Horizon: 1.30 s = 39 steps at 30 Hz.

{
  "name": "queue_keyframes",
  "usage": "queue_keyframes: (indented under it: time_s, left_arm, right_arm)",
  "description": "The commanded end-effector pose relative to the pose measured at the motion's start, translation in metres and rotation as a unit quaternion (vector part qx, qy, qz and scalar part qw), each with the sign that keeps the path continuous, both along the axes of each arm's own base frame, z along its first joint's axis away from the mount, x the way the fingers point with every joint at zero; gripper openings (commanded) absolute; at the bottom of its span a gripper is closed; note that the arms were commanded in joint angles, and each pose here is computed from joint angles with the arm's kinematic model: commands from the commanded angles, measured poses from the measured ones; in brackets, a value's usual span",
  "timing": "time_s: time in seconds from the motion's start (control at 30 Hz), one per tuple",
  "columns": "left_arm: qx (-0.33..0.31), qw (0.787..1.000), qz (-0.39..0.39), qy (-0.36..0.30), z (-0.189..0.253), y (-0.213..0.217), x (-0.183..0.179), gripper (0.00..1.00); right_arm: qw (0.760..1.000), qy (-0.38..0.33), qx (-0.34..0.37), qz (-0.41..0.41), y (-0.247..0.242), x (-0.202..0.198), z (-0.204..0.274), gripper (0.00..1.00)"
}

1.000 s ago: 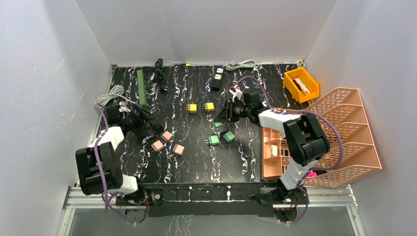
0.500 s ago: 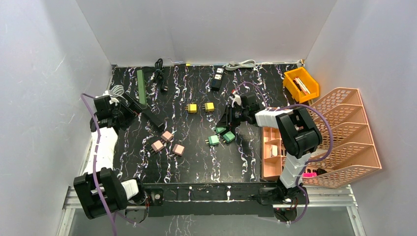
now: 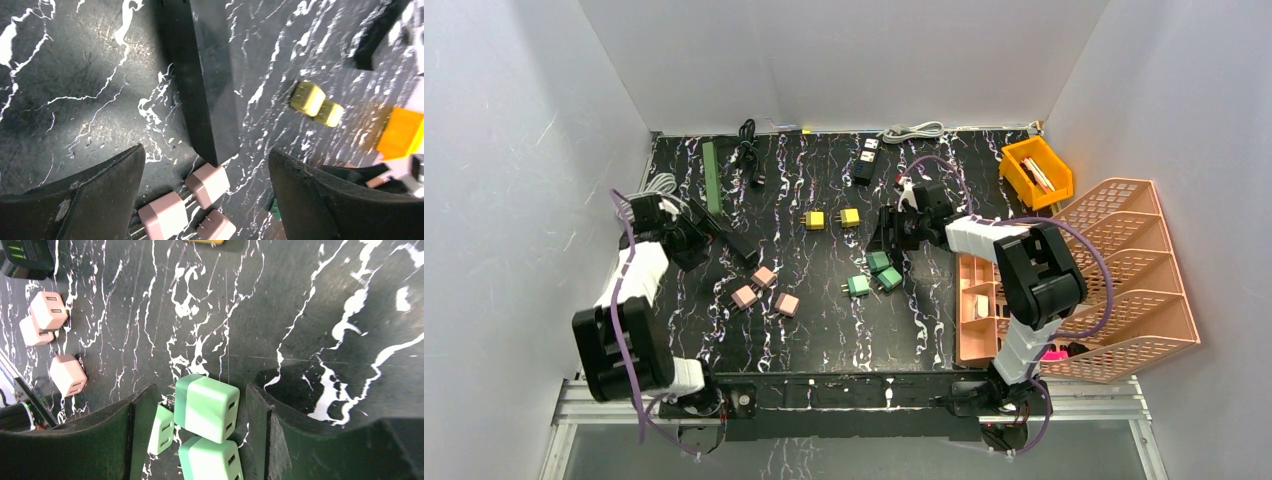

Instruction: Pull the plug off the socket

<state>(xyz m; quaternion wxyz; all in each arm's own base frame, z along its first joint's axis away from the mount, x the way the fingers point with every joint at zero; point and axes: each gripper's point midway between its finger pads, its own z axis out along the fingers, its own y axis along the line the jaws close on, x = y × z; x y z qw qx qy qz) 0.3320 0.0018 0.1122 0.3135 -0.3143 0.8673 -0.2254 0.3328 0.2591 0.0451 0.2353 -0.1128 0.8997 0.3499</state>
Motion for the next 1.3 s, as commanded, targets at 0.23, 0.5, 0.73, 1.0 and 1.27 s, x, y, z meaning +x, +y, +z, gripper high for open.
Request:
queue_keyframes:
  time_s: [0.23,0.5,0.73,1.0,1.27]
  left_arm:
    - [0.084,0.987,-0.09,0.098,-0.036,-0.021,0.047,0.91]
    - [0.105,0.968,-0.13,0.187,-0.087,-0.026,0.031,0.91]
    - [0.126,0.964,-0.141,0.186,-0.086,-0.021,0.03,0.0]
    - [0.222,0.969,-0.097,0.037,0.038,0.006,0.077,0.0]
    - [0.242,0.94,-0.185,-0.155,0.17,-0.019,0.125,0.0]
  right_arm:
    - [0.988,-0.153,-0.003,-0.034,-0.011,0.031,0.115,0.9]
    - [0.98,-0.193,-0.013,-0.052,-0.03,0.019,0.143,0.97]
    - [0.975,-0.214,-0.004,-0.058,-0.036,0.019,0.158,0.98]
    - [0.975,-0.216,0.002,-0.06,-0.037,0.017,0.161,0.98]
    - [0.974,-0.218,0.008,-0.062,-0.037,0.017,0.165,0.98]
